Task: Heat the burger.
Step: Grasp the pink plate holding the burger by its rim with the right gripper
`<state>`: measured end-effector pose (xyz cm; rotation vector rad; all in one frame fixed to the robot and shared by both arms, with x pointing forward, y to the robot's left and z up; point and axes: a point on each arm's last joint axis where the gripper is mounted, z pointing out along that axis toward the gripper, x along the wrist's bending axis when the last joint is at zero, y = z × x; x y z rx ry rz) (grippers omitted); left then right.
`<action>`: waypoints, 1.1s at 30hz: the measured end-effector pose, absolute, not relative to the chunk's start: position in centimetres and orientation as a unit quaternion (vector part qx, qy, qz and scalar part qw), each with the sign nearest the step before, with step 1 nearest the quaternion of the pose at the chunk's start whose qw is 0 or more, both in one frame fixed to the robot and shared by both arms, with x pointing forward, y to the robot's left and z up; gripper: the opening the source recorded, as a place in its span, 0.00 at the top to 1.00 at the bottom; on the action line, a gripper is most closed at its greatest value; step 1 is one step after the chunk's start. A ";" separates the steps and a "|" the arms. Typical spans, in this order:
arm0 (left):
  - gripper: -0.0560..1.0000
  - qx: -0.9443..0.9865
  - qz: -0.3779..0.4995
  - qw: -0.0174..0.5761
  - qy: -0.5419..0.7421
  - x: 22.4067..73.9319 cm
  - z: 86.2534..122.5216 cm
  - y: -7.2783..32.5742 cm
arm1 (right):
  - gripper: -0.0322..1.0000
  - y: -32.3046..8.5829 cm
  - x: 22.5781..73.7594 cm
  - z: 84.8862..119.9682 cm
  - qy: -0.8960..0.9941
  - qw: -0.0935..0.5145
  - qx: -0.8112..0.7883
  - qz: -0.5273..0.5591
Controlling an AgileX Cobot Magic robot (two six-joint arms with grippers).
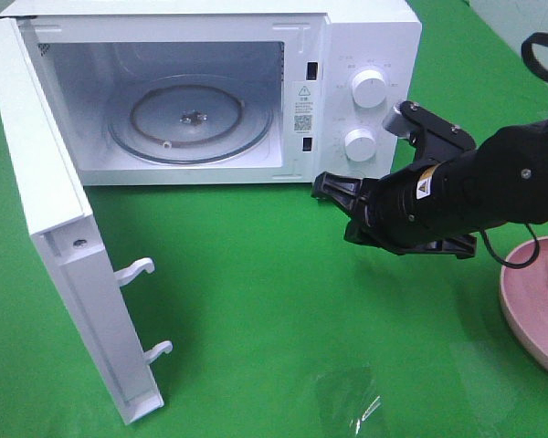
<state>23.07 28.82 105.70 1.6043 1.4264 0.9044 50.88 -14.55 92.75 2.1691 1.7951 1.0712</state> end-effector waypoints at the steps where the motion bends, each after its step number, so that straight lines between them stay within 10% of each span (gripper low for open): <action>1: 0.02 0.633 0.357 0.395 0.563 23.1 105.7 28.8 | 0.93 -14.8 50.4 93.1 0.620 0.069 0.706 0.335; 21: 0.02 0.633 0.357 0.395 0.563 23.1 105.7 28.8 | 0.79 -17.8 45.3 97.8 0.787 0.085 0.586 0.174; 33: 0.02 0.633 0.357 0.395 0.563 23.1 105.7 28.8 | 0.08 -19.8 44.2 99.7 0.835 0.123 0.518 0.138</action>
